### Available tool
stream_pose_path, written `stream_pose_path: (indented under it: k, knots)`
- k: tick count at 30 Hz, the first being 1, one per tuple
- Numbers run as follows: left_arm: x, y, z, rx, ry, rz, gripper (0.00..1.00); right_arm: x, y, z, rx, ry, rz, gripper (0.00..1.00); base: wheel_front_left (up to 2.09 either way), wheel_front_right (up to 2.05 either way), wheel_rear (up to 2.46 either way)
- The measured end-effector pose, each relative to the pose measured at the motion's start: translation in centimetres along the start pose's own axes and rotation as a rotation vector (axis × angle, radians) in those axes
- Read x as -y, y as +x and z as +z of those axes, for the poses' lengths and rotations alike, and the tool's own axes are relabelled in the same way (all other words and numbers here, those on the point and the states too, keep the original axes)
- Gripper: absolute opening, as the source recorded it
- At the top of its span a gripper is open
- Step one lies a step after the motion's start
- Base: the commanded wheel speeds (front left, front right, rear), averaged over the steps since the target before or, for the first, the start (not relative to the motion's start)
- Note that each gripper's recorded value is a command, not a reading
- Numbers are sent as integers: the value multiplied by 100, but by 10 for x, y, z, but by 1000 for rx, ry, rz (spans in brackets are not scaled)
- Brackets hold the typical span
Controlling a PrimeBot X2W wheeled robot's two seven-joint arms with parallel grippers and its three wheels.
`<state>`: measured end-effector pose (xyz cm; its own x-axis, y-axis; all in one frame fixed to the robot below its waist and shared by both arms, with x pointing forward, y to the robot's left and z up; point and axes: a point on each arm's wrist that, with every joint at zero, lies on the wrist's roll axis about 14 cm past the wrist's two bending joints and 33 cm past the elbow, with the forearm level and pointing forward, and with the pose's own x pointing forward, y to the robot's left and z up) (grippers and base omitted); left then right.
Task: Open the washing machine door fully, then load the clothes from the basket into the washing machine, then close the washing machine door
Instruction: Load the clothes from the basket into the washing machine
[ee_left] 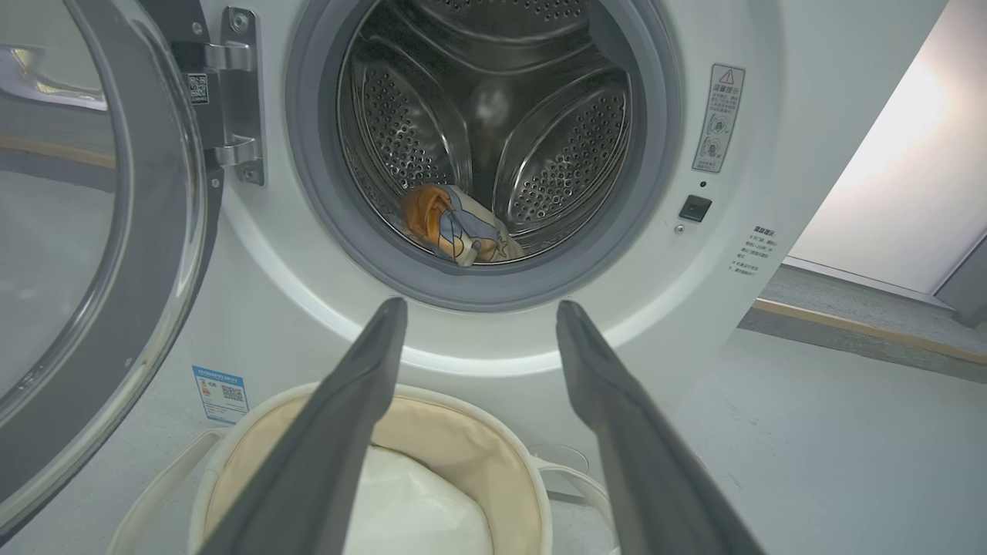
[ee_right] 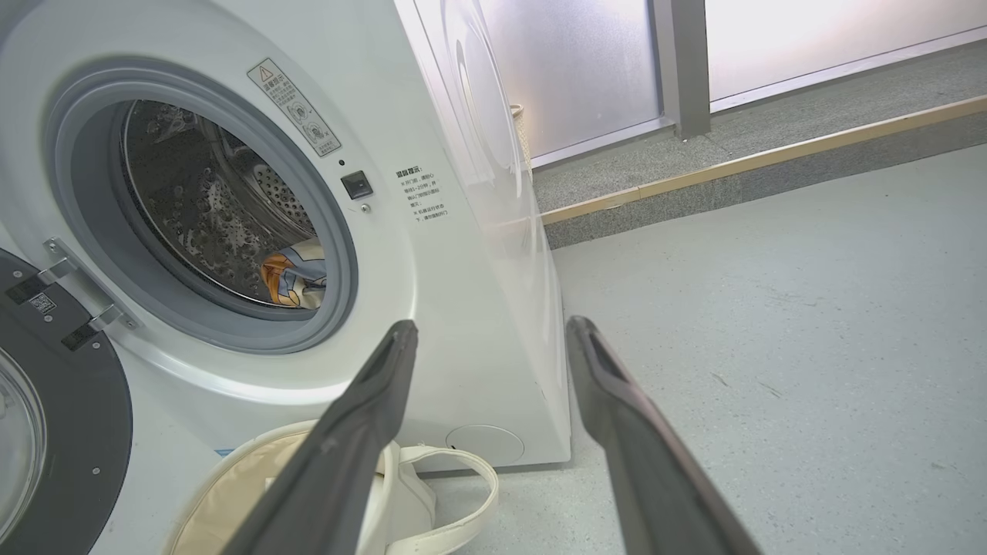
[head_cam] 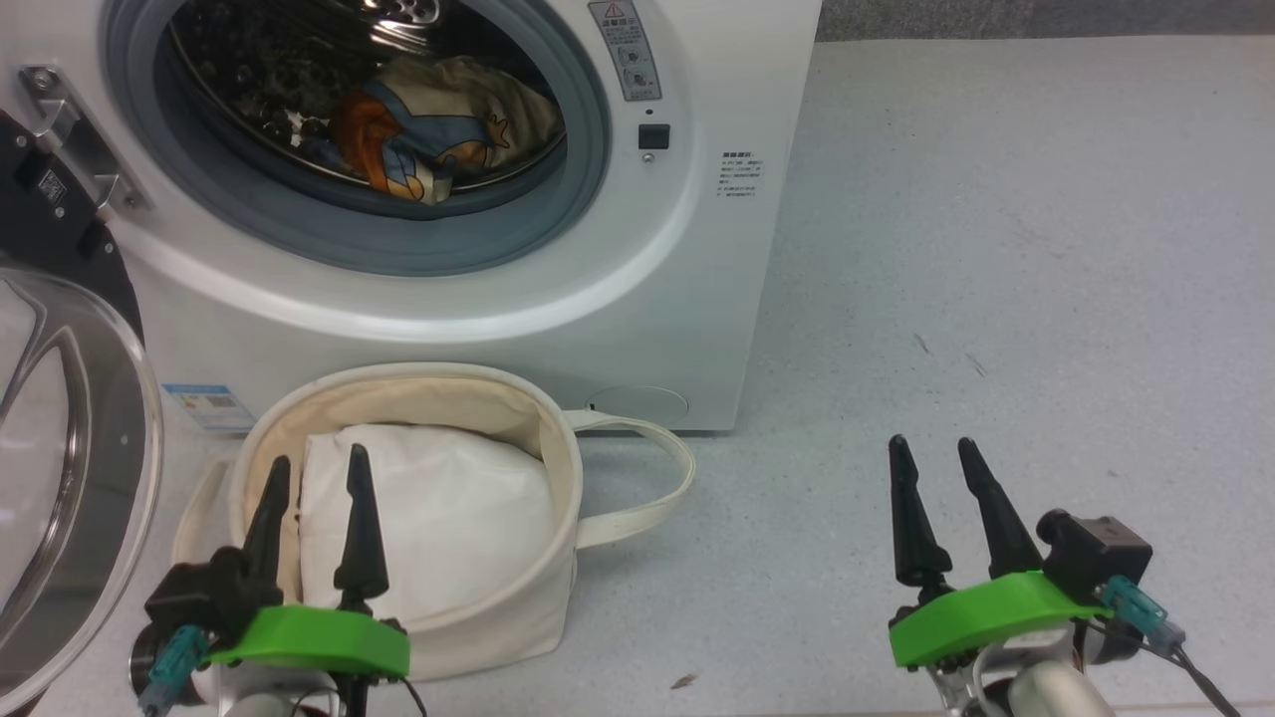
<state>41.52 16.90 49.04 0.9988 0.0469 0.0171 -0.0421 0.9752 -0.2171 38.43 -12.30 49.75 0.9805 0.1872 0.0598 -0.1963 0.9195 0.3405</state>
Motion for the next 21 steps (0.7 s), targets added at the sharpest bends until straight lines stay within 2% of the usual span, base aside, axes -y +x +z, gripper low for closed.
stream_pose_path:
  k: [21]
  knots:
    - [3, 16, -25, -60, -9, 0, 100, 10, 7, -22, -60, 12, -24, 100, 0, 0, 0]
